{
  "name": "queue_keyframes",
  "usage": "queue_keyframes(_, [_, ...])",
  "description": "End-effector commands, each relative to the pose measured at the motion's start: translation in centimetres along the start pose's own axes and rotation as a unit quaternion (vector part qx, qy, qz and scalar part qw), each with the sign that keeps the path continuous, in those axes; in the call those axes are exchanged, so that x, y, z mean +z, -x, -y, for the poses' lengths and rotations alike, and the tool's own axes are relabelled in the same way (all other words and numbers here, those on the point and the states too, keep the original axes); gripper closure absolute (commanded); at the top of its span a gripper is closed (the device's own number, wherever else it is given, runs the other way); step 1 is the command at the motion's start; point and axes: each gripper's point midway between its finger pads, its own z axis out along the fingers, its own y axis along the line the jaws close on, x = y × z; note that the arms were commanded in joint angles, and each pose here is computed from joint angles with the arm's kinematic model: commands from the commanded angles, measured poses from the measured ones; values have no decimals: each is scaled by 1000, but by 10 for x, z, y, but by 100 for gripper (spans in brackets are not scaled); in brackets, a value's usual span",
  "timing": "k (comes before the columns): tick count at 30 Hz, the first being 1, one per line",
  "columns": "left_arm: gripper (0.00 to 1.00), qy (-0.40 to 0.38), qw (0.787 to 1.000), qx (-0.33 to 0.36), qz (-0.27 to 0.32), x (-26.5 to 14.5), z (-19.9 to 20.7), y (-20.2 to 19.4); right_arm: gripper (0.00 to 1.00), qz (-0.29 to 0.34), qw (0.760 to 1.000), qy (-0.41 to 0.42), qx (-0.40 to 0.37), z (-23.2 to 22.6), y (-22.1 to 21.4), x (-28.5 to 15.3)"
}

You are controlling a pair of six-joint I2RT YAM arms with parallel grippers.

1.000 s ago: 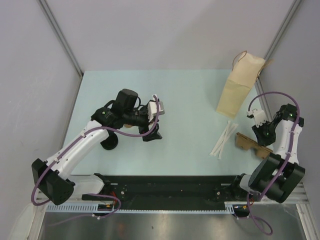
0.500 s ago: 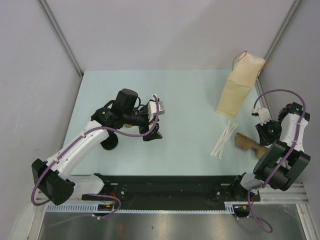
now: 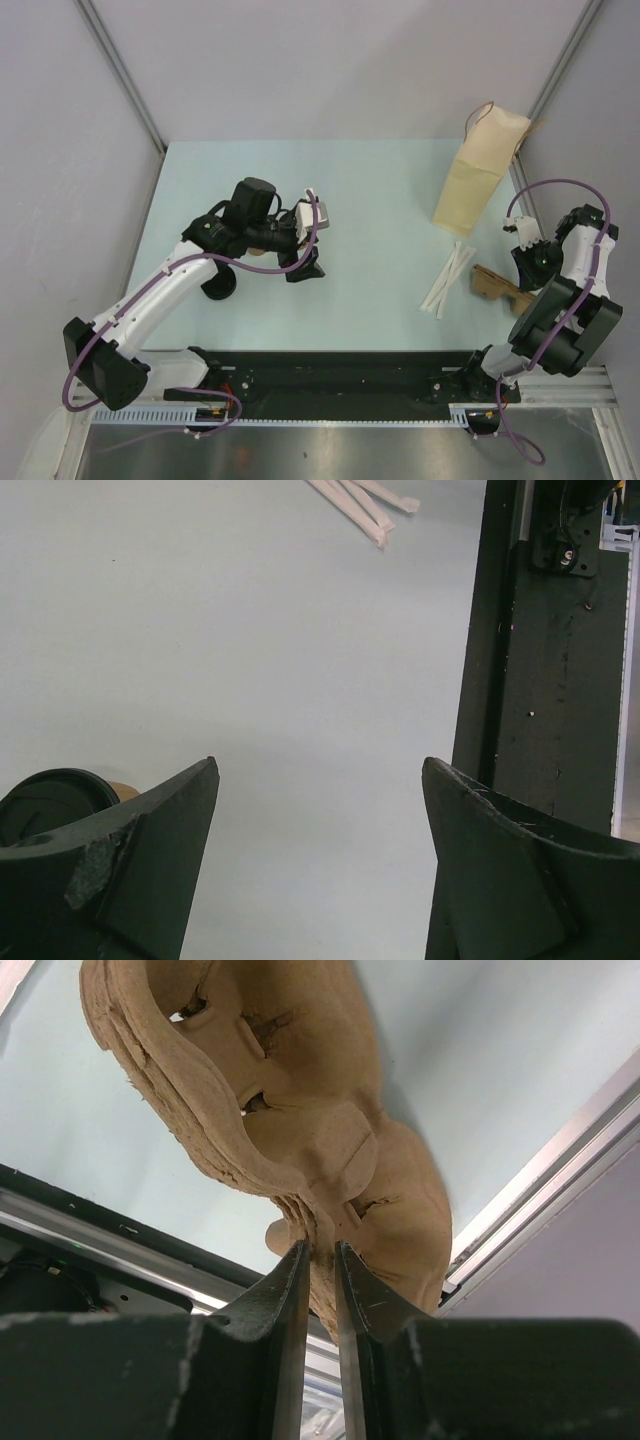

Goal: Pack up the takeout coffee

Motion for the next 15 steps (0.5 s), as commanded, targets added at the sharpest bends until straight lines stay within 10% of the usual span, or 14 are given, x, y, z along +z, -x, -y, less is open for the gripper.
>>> queue_keyframes(1, [12,2,1000,9,14,-4,3,7,80,5,1000,-23,-1,15,7,-4])
queue_keyframes(15, [12,1,1000,7,15,-3,3,8,77,21,999,-25,-9,9,12,-14])
